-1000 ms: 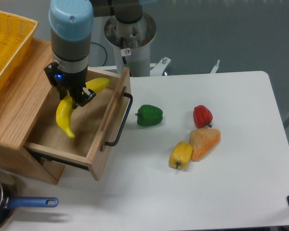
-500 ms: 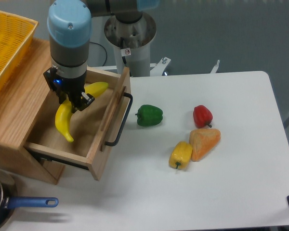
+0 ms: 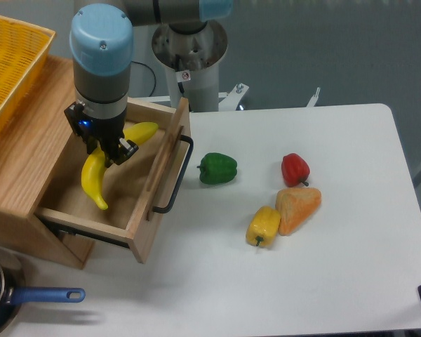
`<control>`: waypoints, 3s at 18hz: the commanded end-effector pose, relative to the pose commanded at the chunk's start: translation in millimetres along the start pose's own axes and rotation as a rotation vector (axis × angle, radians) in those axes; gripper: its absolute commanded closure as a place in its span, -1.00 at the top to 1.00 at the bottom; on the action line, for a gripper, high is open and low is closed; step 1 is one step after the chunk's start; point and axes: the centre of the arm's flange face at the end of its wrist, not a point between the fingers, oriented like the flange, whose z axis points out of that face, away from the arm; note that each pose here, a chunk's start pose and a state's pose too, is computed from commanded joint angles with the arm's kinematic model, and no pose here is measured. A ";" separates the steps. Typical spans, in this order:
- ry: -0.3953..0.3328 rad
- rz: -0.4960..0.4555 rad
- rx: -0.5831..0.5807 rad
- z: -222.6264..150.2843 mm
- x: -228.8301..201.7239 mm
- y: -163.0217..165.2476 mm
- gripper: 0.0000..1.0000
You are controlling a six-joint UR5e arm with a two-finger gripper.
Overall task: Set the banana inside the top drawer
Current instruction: 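Hold the banana inside the drawer, adjusting its position, then open the gripper to release the banana onto the drawer floor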
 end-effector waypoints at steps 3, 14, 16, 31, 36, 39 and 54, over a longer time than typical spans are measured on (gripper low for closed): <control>0.001 0.000 -0.001 0.8 -0.5 -0.2 -0.14; 0.010 0.004 -0.013 9.5 -4.1 -0.9 -0.12; 0.010 0.004 -0.011 8.8 -4.0 -1.2 -0.12; 0.012 0.002 -0.013 13.1 -6.6 -2.6 -0.10; 0.015 0.006 -0.020 17.8 -6.3 -4.3 -0.10; 0.017 0.005 -0.022 19.4 -6.8 -4.3 -0.10; 0.004 0.013 -0.012 20.3 -7.3 -5.5 0.16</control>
